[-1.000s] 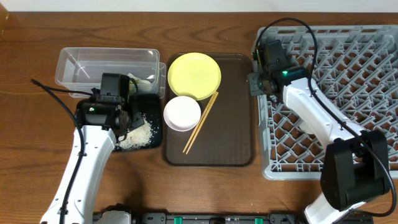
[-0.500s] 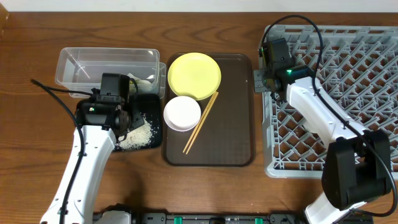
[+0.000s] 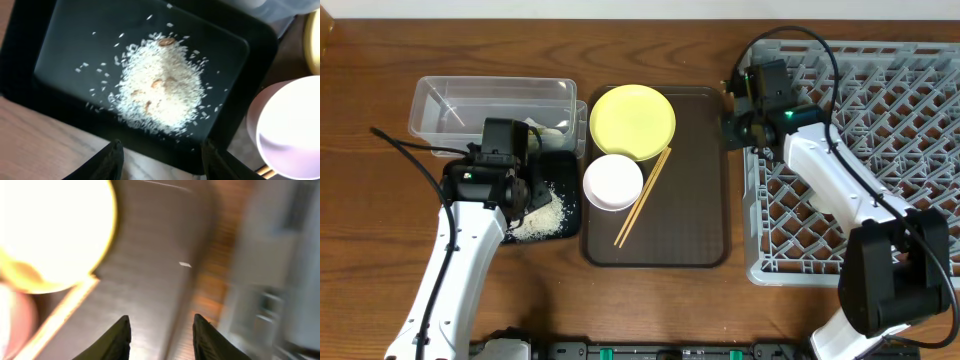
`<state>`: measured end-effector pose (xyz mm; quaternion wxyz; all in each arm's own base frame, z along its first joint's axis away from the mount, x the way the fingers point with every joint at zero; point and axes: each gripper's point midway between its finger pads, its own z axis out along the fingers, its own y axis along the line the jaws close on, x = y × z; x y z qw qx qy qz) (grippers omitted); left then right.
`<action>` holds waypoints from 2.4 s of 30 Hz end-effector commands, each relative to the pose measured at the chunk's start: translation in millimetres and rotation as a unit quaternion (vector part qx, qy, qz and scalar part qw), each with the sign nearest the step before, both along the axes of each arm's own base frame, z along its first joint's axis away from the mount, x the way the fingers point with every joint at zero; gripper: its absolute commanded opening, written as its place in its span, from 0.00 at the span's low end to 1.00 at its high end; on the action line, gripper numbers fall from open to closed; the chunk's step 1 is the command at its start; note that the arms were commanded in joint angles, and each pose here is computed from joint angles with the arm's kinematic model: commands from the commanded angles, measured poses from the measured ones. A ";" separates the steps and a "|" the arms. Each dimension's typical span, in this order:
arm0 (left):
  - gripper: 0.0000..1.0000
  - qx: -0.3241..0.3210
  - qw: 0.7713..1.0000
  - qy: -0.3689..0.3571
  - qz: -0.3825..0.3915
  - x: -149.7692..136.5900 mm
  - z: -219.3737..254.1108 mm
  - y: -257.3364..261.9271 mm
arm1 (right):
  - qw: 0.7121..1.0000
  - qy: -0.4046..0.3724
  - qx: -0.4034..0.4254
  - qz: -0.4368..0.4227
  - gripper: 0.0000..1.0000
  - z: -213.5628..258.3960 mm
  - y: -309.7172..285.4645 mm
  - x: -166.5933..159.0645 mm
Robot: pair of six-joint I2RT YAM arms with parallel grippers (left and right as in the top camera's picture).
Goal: Sort waste into correct bins and load items into the dishwasher rack
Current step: 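Reach the right gripper to the white bowl and grasp its rim, then carry the white bowl into the rack's upper area and release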
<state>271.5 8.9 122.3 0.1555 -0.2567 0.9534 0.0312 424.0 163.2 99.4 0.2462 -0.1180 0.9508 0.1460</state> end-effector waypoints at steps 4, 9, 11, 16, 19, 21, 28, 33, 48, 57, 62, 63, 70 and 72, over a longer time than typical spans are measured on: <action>0.62 0.076 0.996 0.013 0.034 -10.6 7.7 33.3 | 0.991 0.010 0.061 0.122 0.43 12.5 87.0 -42.9; 0.66 0.072 0.995 0.027 0.057 -18.4 6.0 44.7 | 0.996 0.013 0.017 0.092 0.44 0.8 105.8 -55.7; 0.67 0.069 0.995 0.028 0.060 -19.0 5.7 46.0 | 0.996 0.013 0.007 0.092 0.45 -4.0 113.8 -60.3; 0.67 0.068 0.995 0.027 0.061 -18.9 5.5 45.7 | 0.996 0.031 -0.014 0.077 0.45 -25.5 126.3 -70.6; 0.67 0.068 0.995 0.027 0.062 -18.9 5.5 45.6 | 0.997 0.042 -0.023 0.064 0.45 -43.6 132.1 -72.6; 0.67 0.068 0.995 0.027 0.062 -18.9 5.5 45.7 | 0.996 0.048 -0.023 0.068 0.45 -53.8 138.0 -74.6; 0.67 0.067 0.995 0.027 0.062 -18.9 5.5 45.5 | 0.997 0.060 -0.025 0.045 0.18 -73.7 142.0 -73.2; 0.67 0.053 0.997 0.024 0.058 -16.8 4.5 40.7 | 0.999 0.034 -0.034 0.027 0.01 -64.0 133.8 -60.6; 0.67 0.042 0.997 0.021 0.056 -14.9 3.9 37.1 | 0.989 -0.115 -0.068 -0.068 0.01 75.1 6.5 -7.3; 0.67 0.042 0.997 0.014 0.056 -11.9 4.7 37.1 | 0.911 -0.223 -0.300 -0.175 0.01 139.1 -149.7 26.3; 0.67 0.042 0.998 0.011 0.056 -10.1 5.1 37.1 | 0.846 -0.274 -0.402 -0.220 0.01 180.0 -207.5 42.0; 0.67 0.042 0.998 0.011 0.056 -10.2 5.1 37.1 | 0.836 -0.281 -0.413 -0.225 0.01 186.2 -215.3 44.7; 0.67 0.042 0.997 0.011 0.056 -10.1 5.1 37.1 | 0.785 -0.274 -0.490 -0.263 0.01 192.9 -278.3 55.0; 0.67 0.042 0.997 0.011 0.056 -10.2 5.1 37.1 | 0.770 -0.262 -0.509 -0.282 0.01 186.9 -295.8 56.4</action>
